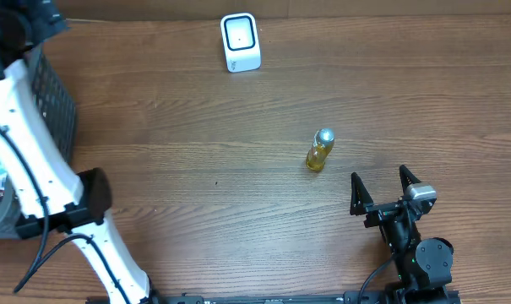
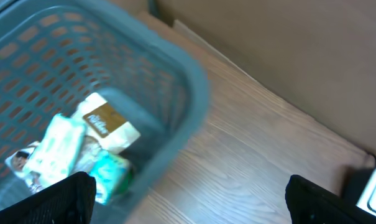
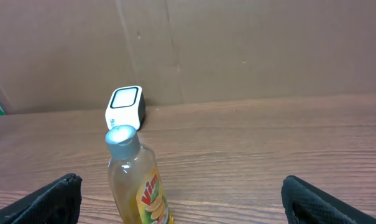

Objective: Scan the item barcode
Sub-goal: 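Swing the left gripper left and lower it into the grey basket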

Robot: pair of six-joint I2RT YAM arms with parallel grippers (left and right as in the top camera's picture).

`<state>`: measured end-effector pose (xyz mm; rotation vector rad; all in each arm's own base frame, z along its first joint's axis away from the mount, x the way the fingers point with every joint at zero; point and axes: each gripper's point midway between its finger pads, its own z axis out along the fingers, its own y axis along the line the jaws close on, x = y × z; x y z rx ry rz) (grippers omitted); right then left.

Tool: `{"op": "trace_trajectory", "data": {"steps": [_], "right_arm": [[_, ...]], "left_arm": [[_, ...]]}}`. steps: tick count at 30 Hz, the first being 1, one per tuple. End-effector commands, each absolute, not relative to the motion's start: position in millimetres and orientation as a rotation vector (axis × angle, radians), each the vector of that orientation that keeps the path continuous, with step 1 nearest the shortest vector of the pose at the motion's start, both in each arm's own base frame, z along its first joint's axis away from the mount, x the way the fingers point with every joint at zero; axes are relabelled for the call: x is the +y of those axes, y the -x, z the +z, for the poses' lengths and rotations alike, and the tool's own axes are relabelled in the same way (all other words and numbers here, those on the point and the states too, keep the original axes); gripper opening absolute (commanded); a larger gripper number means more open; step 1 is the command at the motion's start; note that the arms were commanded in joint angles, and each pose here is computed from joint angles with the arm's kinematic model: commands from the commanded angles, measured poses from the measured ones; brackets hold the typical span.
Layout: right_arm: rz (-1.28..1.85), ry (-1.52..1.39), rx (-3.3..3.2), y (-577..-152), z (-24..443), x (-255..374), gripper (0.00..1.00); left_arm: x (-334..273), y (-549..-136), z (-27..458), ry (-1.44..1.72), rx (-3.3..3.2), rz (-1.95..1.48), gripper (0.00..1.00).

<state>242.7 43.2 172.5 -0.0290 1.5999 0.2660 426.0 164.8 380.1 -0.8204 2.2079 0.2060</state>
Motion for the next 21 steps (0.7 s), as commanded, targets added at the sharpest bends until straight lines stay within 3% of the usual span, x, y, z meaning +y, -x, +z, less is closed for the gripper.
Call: {"op": "trace_trajectory", "data": {"steps": [1, 21], "right_arm": [[0.271, 0.034, 1.599, -242, 170, 44, 1.0], [0.271, 0.034, 1.599, -242, 170, 44, 1.0]], "left_arm": [[181, -416, 385, 0.834, 2.196, 0.113, 1.0], [252, -374, 318, 1.089, 2.37, 0.095, 0.99]]}}
